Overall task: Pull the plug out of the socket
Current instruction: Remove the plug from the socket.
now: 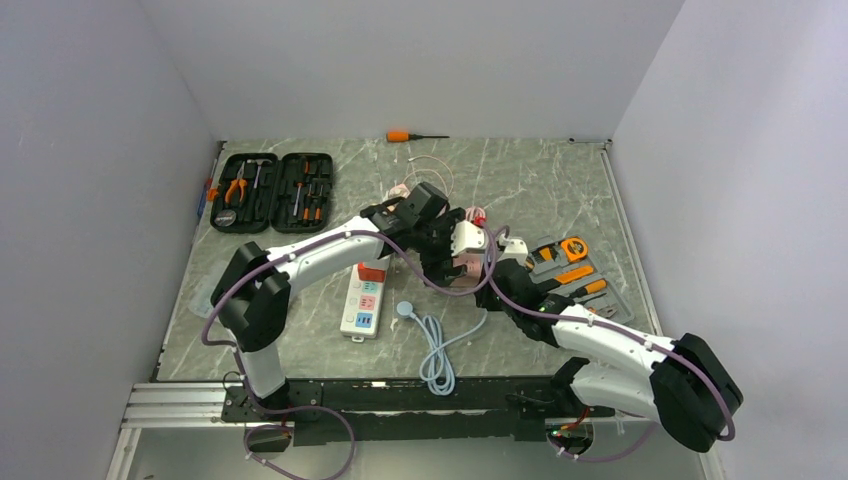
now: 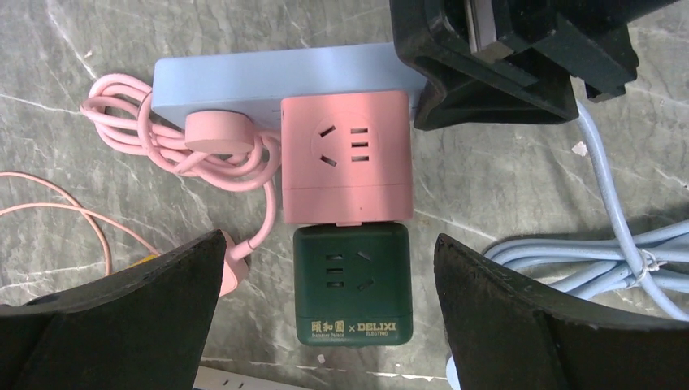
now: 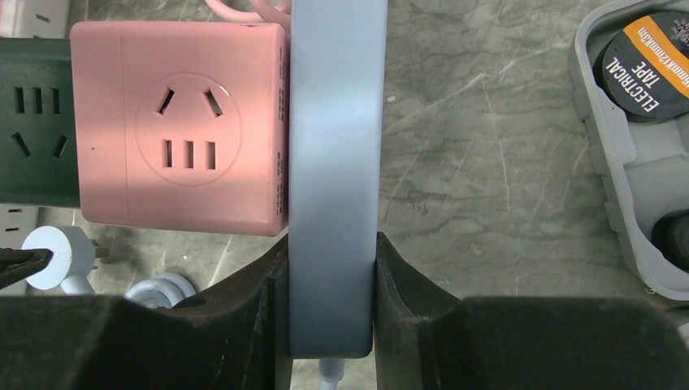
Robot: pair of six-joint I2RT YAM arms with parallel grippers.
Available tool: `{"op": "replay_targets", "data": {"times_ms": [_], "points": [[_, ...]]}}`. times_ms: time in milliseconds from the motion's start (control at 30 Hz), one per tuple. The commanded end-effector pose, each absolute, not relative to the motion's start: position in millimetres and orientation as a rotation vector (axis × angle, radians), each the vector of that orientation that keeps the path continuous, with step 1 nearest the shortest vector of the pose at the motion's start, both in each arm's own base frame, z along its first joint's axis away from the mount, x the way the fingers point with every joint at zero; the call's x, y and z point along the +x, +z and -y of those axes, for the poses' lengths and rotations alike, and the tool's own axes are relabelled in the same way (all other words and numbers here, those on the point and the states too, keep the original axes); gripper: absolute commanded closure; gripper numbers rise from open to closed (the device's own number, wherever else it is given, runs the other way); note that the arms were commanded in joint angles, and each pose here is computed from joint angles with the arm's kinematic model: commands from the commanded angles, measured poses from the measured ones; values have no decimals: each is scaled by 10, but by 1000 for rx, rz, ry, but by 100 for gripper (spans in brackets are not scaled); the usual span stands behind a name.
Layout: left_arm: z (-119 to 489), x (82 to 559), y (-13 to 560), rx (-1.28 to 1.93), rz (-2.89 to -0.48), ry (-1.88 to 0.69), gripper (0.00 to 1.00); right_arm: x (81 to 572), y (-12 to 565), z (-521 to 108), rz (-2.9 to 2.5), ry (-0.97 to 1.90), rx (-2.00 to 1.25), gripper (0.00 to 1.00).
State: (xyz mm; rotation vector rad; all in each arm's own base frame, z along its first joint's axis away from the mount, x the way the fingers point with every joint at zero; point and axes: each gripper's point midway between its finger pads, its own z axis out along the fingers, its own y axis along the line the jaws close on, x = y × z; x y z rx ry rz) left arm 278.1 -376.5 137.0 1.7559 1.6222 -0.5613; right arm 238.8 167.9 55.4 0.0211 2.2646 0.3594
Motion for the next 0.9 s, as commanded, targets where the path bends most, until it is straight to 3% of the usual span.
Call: {"op": "replay_targets", "data": {"times_ms": [0,867], "points": [[3928,2753,1461,1721,-1581,-606,1,2654,1215,-1975,-2032,560,65,99],[4051,2564,1039,1719,-1710,-794,3,2608,1623,-2065,-1903,708,64,100]]}}
